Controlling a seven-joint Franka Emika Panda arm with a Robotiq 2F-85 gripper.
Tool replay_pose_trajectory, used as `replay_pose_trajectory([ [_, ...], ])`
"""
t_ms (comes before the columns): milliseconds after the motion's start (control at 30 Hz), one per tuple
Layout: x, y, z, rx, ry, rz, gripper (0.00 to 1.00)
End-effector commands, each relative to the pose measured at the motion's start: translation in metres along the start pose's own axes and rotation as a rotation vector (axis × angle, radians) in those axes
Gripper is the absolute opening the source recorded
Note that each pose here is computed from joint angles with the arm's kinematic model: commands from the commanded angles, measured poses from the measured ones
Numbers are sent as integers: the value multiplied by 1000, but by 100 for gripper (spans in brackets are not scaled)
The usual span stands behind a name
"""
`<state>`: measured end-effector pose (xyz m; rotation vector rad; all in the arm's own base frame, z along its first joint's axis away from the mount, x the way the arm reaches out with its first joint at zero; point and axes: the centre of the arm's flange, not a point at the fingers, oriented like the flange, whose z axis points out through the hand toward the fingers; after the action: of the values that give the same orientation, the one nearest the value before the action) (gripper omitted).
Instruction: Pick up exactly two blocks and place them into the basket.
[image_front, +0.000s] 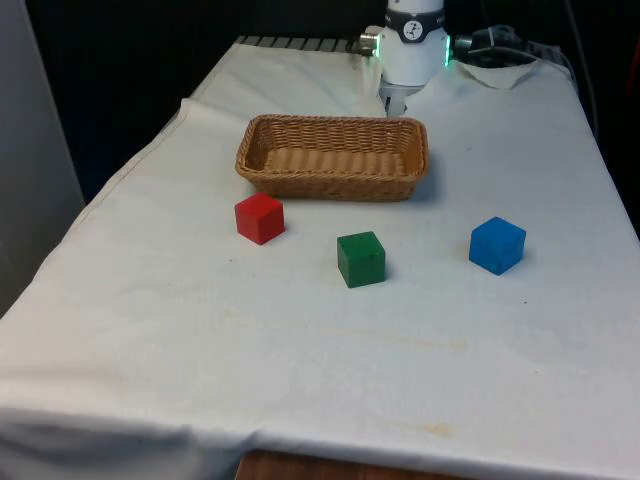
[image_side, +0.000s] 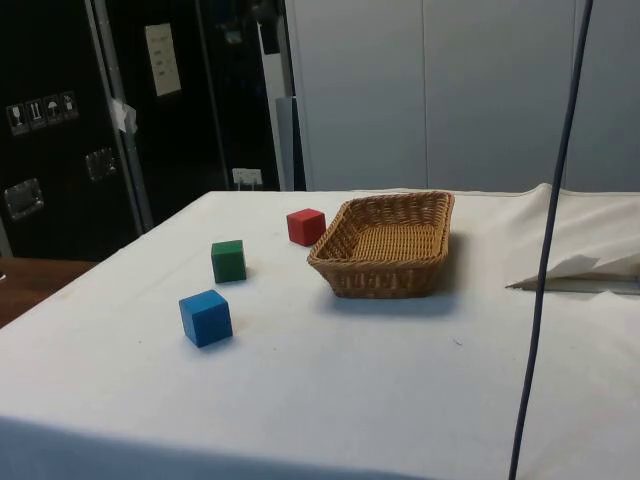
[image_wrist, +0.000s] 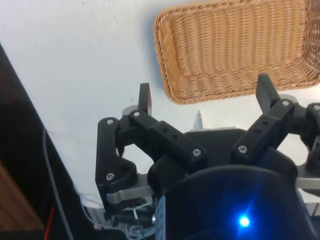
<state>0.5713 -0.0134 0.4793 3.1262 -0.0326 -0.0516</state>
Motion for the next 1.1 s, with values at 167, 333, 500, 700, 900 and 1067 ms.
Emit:
replay_pose_trajectory([
  [167,5,11,14,-4,41,19,100],
  [333,14,23,31,-8,63,25,100],
  [500,20,32,43,-11,75,28,100],
  [700,30,49,62,-8,87,32,100],
  [900,39,71,87,-1,98,35,100],
  [1067,42,83,101,4,102,36,100],
])
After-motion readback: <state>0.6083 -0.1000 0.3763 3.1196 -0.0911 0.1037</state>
